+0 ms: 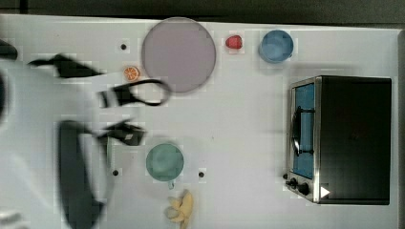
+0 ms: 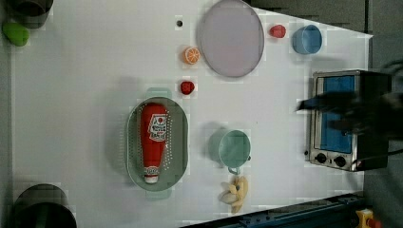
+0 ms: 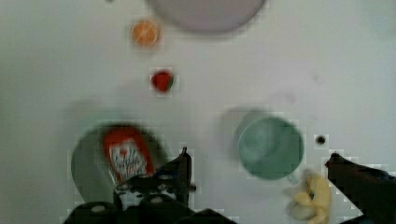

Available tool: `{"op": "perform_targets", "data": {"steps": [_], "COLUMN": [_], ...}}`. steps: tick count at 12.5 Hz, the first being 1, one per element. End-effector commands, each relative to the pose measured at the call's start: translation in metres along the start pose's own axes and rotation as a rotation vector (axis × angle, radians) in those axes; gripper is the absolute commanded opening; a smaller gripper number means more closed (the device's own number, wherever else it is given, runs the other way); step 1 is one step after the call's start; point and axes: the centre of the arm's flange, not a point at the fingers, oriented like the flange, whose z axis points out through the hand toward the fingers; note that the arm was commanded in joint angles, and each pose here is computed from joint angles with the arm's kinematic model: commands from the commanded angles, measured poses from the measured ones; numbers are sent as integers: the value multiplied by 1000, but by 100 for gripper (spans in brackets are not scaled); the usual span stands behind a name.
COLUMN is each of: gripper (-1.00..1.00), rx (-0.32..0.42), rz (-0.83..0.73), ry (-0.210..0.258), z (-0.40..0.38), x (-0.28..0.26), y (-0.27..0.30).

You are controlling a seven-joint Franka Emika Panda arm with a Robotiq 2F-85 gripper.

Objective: Pick ketchup from strainer and place it on the table

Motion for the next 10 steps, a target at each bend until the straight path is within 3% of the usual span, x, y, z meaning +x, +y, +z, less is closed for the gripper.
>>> {"op": "perform_targets", "data": {"steps": [1, 5, 10], "gripper": [100, 100, 100], "rx": [-7, 33, 141], "rz": [-66, -196, -248], "ry": [-16, -34, 2], "z": [22, 92, 196], "x": [-43, -87, -108], "y": [-49, -101, -116]}}
